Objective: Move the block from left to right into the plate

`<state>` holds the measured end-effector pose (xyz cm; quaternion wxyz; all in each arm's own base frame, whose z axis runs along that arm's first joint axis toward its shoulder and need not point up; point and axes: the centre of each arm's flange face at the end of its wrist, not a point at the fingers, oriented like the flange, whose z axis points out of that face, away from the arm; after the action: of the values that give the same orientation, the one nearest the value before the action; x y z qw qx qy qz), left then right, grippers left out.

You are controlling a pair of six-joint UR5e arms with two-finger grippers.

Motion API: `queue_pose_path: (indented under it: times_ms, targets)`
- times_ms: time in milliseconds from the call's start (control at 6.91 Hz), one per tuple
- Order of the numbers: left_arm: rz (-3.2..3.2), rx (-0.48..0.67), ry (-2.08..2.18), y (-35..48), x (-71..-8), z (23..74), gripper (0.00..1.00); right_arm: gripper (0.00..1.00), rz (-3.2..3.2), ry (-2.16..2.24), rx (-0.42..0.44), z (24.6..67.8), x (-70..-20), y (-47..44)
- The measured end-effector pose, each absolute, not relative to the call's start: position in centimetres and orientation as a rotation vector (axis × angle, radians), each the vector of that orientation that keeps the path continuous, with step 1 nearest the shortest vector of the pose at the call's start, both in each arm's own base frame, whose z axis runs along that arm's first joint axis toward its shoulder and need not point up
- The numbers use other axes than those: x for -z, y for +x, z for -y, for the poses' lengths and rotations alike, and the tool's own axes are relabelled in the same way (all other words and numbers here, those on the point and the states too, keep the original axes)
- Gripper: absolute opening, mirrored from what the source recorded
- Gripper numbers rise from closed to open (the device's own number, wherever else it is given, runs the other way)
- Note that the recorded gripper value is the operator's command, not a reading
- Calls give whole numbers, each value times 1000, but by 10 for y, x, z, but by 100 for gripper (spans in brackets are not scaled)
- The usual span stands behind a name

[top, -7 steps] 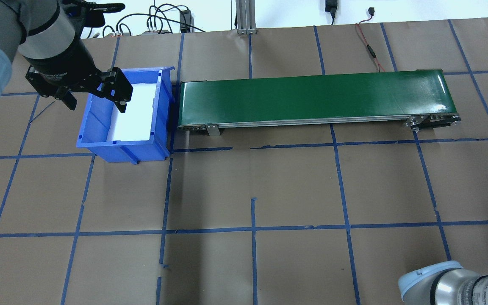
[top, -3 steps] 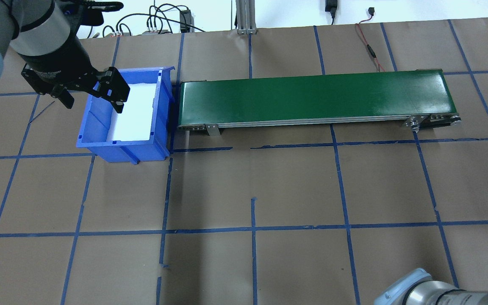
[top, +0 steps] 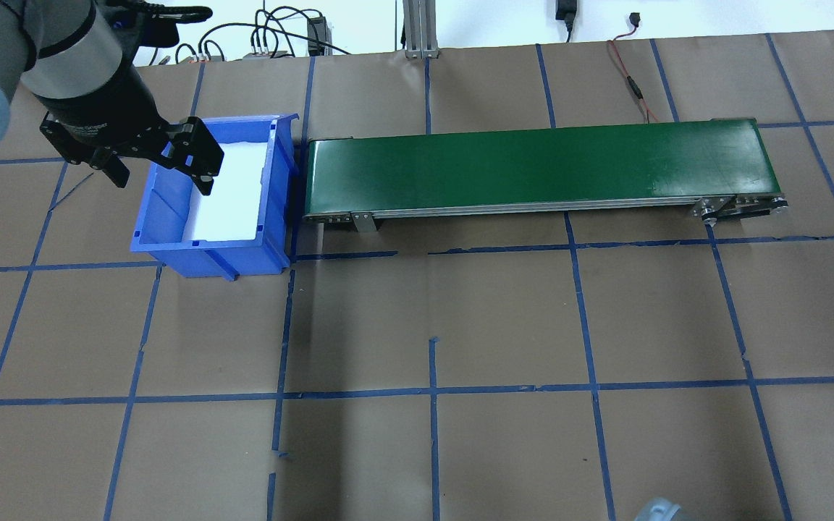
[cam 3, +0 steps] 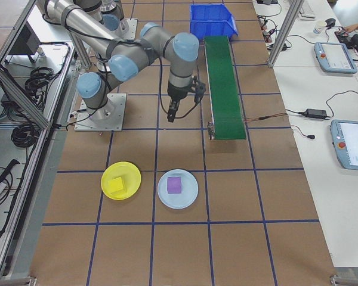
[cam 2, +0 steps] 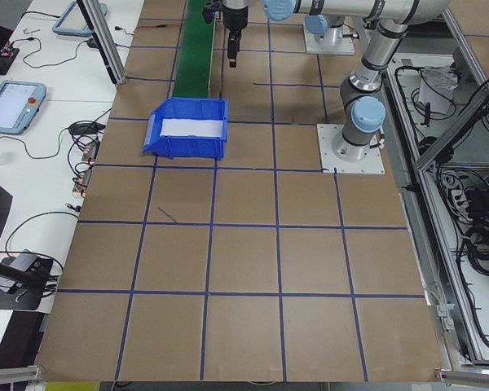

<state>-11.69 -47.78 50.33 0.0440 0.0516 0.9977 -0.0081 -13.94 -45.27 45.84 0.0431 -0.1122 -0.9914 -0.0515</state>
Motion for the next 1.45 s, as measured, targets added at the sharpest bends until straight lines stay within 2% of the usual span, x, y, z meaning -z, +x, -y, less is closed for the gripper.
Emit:
queue_pose_path:
  times_ms: [289,434,868,1447]
  targets:
    - [-3054,24,162,-119,-502,478,100,100,3068,-262,99,484,-497,8]
    - [-3055,22,165,-121,-502,477,100,100,3103,-220,60,496,-514,47]
    - [-3056,23,169,-122,-502,477,100,100,3143,-85,42,510,-514,103]
    - [-3055,27,169,-121,-504,478,100,100,3133,-85,-32,514,-509,115]
